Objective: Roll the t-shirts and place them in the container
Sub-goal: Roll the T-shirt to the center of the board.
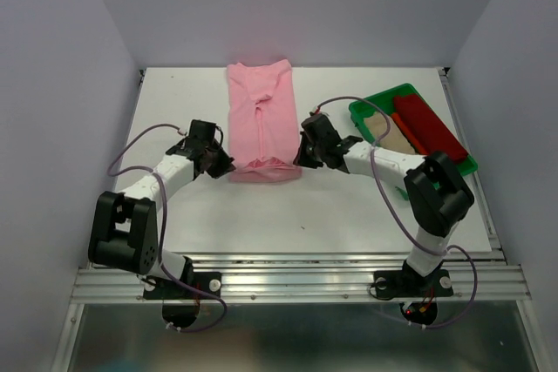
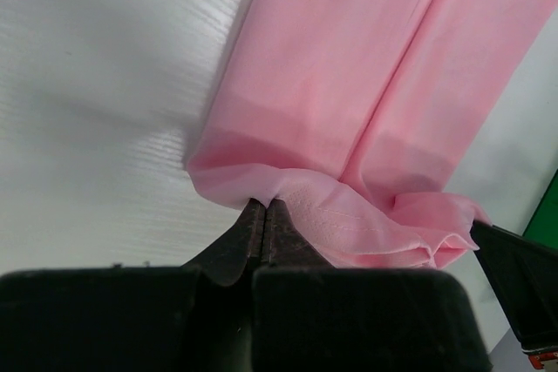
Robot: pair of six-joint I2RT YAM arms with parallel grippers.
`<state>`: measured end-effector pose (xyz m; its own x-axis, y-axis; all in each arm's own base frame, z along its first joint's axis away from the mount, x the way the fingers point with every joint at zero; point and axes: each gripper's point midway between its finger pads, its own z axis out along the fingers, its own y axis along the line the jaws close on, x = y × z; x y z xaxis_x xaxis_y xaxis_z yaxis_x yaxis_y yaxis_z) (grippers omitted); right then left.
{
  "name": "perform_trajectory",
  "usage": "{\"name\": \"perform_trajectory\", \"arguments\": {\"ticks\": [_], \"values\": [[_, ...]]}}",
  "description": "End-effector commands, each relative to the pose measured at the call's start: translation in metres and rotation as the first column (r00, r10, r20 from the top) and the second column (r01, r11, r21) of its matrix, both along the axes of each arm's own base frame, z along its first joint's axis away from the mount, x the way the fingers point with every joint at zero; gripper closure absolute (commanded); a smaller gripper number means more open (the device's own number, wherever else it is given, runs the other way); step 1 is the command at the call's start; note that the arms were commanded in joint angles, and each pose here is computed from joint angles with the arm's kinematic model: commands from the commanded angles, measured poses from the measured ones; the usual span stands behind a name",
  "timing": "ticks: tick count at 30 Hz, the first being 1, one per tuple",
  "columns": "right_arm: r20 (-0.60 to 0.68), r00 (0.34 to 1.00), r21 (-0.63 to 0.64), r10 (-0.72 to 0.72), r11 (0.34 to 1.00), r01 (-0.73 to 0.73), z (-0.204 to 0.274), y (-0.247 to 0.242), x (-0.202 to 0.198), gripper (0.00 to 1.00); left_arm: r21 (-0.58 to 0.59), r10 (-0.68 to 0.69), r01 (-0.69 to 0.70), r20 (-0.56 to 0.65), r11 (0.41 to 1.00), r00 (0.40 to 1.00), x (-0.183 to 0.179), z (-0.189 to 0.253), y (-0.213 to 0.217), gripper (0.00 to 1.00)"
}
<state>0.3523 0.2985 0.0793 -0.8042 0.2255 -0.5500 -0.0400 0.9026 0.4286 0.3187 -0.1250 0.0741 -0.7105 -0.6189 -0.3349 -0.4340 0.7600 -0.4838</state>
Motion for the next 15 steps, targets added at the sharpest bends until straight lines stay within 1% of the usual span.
{"name": "perform_trajectory", "arguments": {"ticks": [1,2,3,6,15], "values": [[0.054,0.998,0.007,-0.015,1.0,0.015,0.015,0.003,0.022,0.98,-0.004,0.012,-0.012,0.073,1.0,0.997,0.028,0.017,-0.001,1.0],[0.054,0.998,0.009,-0.023,1.0,0.023,0.015,0.001,0.026,0.97,-0.006,0.007,-0.006,0.084,1.0,0.996,0.034,0.021,-0.003,1.0],[0.055,0.998,0.01,-0.02,1.0,0.02,0.015,0.003,0.028,0.97,0.004,0.004,-0.004,0.063,1.0,0.998,0.035,0.014,-0.002,1.0],[0.054,0.998,0.011,-0.015,1.0,0.014,0.013,0.008,0.033,0.96,0.013,0.001,-0.002,0.056,1.0,0.998,0.041,0.012,-0.004,1.0],[0.046,0.999,0.003,-0.027,1.0,0.027,0.006,0.006,0.045,0.95,0.044,0.025,-0.028,0.056,0.999,0.998,0.05,0.009,0.001,1.0]]}}
